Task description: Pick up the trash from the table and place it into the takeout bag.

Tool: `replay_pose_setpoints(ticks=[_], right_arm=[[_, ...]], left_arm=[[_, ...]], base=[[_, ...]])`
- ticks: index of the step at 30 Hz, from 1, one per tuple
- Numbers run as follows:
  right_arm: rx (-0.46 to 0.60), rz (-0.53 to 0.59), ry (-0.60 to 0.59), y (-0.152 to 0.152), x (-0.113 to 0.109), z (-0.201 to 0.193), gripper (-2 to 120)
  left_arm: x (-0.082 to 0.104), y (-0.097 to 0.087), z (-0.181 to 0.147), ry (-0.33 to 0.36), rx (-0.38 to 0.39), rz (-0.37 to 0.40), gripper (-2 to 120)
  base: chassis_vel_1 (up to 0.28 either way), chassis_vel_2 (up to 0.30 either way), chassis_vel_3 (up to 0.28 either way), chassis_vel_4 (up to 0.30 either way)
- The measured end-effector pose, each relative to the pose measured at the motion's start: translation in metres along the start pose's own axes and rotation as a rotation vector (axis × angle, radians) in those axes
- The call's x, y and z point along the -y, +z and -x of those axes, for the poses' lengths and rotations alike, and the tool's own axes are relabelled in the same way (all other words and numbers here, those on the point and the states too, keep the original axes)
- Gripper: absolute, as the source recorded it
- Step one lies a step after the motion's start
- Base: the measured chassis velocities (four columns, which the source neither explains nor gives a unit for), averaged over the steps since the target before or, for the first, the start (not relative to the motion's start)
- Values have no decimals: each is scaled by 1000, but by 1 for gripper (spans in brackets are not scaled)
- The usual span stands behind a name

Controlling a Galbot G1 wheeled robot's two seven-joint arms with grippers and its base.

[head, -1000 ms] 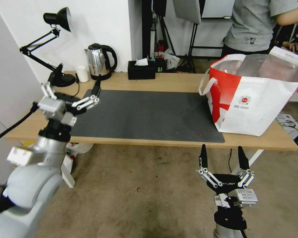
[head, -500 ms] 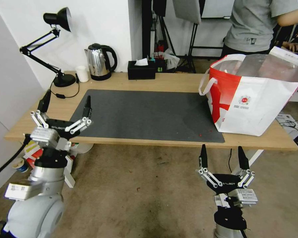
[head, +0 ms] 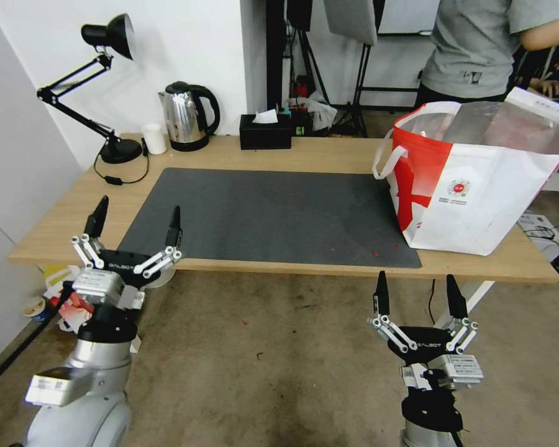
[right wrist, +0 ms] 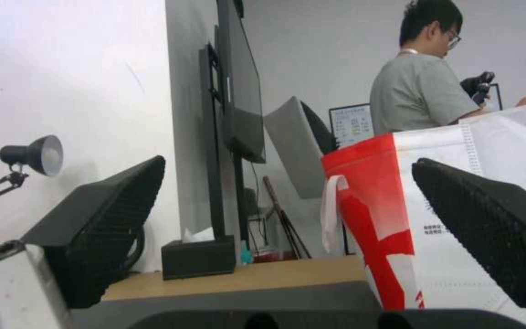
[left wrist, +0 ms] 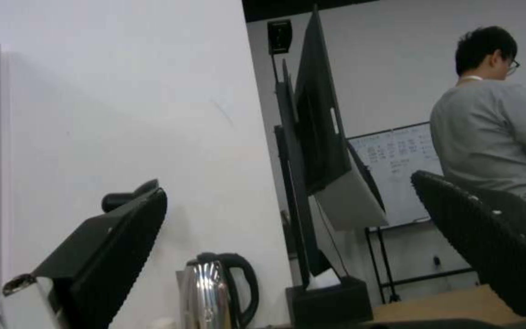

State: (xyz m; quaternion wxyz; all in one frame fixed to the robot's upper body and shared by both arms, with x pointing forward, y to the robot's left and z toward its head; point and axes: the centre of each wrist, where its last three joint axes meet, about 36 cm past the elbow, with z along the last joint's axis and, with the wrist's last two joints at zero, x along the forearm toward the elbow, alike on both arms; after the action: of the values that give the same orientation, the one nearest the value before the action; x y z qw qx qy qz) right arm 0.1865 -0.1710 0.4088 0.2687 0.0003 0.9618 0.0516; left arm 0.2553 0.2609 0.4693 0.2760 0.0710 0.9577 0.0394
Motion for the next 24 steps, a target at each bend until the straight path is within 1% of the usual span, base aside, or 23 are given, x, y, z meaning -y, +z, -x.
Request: replay_pose_setpoints(ticks=[4,10,14,18,24], right_arm=[[0,0,0,0,0,0,100],[0,0,0,0,0,0,100],[0,0,0,0,0,0,100],[0,0,0,0,0,0,100],[0,0,0,0,0,0,100]], left_arm=[[2,5,-14,-2,-16,-2,100],[5,11,-25,-4,-31,-11,100],[7,16,-40,-25,-39,-16,100],[7,19,-47,-35,-42,-15,100],[8,19,-50,-41,-40,-14,100]], base=[[0,0,0,0],[0,0,0,0],[0,0,0,0],[0,0,0,0],[0,0,0,0]])
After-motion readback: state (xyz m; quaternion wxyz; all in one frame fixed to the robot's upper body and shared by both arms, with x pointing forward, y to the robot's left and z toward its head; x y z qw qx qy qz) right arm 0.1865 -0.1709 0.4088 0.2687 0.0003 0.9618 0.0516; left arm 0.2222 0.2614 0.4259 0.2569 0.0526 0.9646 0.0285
